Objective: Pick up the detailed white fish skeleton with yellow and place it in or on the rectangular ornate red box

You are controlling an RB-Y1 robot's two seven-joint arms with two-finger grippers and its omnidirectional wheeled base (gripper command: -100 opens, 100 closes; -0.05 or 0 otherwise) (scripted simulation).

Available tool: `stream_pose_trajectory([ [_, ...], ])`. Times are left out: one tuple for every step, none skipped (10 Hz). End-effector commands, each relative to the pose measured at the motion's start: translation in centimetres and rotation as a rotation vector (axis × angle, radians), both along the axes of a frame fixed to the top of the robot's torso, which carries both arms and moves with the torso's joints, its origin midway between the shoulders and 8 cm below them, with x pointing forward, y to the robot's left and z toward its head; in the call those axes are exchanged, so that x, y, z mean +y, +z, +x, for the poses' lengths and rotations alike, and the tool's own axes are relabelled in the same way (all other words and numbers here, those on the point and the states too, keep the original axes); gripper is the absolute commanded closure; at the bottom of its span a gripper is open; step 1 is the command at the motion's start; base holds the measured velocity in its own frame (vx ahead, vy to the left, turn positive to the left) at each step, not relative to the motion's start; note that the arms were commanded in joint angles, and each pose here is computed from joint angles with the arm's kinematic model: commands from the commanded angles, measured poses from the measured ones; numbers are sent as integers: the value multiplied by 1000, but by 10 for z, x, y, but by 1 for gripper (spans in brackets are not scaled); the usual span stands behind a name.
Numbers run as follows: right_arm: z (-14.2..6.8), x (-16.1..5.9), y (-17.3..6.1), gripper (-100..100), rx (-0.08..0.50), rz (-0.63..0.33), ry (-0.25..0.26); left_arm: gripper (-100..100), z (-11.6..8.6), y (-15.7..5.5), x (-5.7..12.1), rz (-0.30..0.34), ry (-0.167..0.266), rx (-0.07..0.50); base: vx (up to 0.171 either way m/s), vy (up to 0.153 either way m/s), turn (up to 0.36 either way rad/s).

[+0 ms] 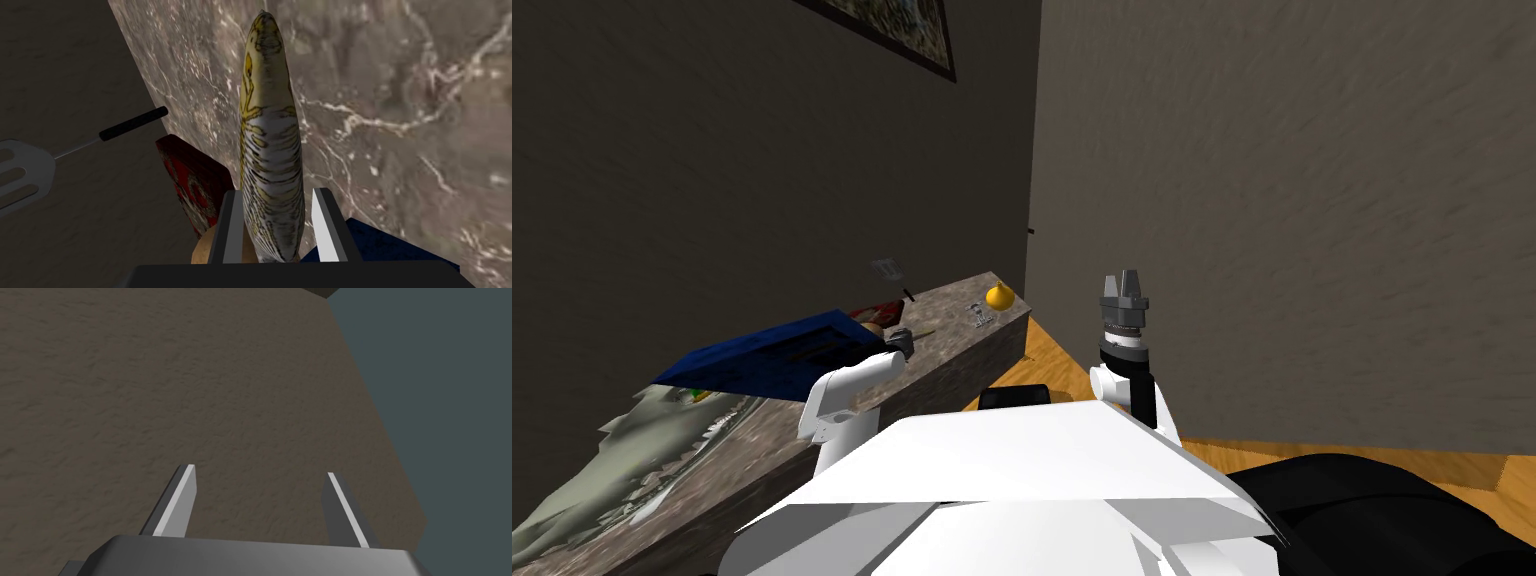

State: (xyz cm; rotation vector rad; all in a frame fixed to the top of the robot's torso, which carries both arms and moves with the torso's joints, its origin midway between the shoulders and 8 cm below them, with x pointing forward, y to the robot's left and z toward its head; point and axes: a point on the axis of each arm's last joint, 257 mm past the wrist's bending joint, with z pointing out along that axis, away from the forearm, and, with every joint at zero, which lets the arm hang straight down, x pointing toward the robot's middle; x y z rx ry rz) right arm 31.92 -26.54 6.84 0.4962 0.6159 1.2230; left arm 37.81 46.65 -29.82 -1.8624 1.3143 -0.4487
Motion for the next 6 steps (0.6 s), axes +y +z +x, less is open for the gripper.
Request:
stream_pose_trajectory([
  [0,0,0,0,0,0,0,100,13,11,4,8,-1,-28,-87,-26,-75],
  [0,0,0,0,0,0,0,100,20,17,6,13,-1,-42,-154,-45,-95],
  [0,0,0,0,0,0,0,100,27,25,9,20,-1,-59,-169,-33,-65],
  [0,0,0,0,0,0,0,100,36,33,13,27,0,-77,-165,-30,-76],
  [0,0,0,0,0,0,0,100,45,43,17,35,1,-98,-155,-32,-94],
  [0,0,0,0,0,0,0,100,54,53,21,44,3,-120,-140,-7,-93],
])
